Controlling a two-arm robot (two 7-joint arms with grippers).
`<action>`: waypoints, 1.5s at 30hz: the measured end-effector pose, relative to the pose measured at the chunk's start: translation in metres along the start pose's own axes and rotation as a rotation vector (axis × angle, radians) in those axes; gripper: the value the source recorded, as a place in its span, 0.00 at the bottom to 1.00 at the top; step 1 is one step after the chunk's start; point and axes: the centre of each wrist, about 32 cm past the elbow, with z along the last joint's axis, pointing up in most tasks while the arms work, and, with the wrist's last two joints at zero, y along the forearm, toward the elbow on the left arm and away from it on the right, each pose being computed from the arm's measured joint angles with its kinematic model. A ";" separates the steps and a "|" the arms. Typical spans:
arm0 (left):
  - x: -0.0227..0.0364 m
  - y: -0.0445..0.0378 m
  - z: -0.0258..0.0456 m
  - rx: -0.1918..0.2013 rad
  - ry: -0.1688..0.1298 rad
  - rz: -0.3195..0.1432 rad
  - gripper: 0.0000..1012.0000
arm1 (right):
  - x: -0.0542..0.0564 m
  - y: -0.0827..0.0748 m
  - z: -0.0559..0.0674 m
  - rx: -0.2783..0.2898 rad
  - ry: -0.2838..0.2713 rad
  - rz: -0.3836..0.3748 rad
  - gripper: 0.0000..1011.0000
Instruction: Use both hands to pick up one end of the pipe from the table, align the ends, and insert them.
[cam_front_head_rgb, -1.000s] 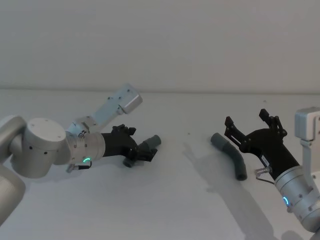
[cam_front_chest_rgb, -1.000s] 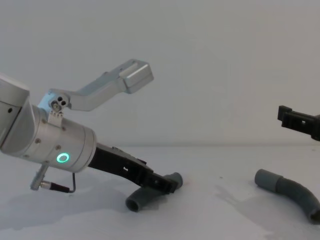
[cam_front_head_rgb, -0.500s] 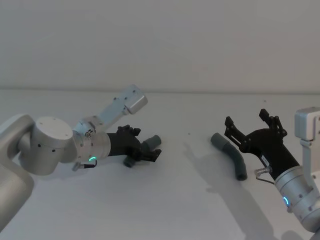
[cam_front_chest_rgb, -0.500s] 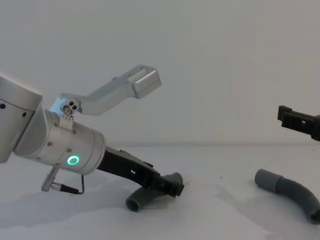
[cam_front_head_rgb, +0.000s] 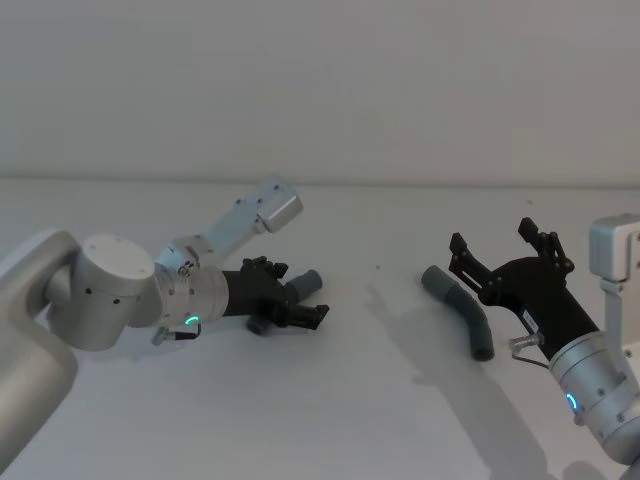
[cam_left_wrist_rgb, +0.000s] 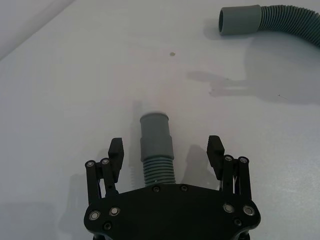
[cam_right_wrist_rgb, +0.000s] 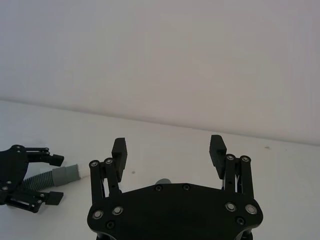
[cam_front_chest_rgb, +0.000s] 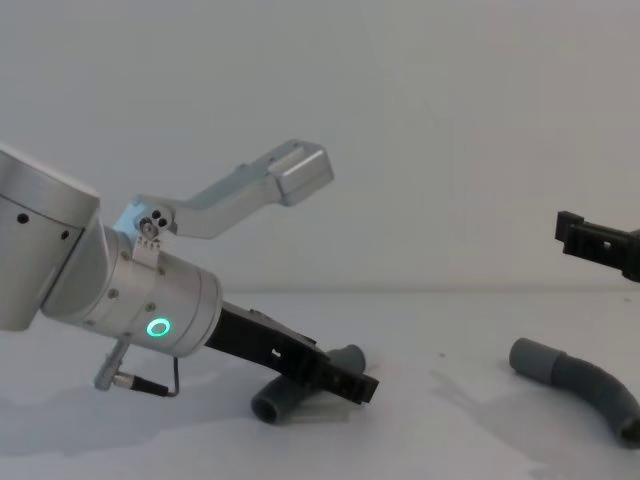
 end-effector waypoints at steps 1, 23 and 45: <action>-0.0003 -0.0003 0.0001 0.002 0.002 -0.001 0.99 | 0.000 0.000 0.000 0.000 0.000 0.000 0.99; -0.0045 -0.0017 0.0005 0.023 0.021 0.001 0.69 | 0.000 0.000 0.000 0.000 0.000 0.000 0.99; -0.0053 -0.0019 0.0006 0.027 0.025 0.004 0.34 | 0.000 0.000 0.000 0.000 0.000 0.000 0.99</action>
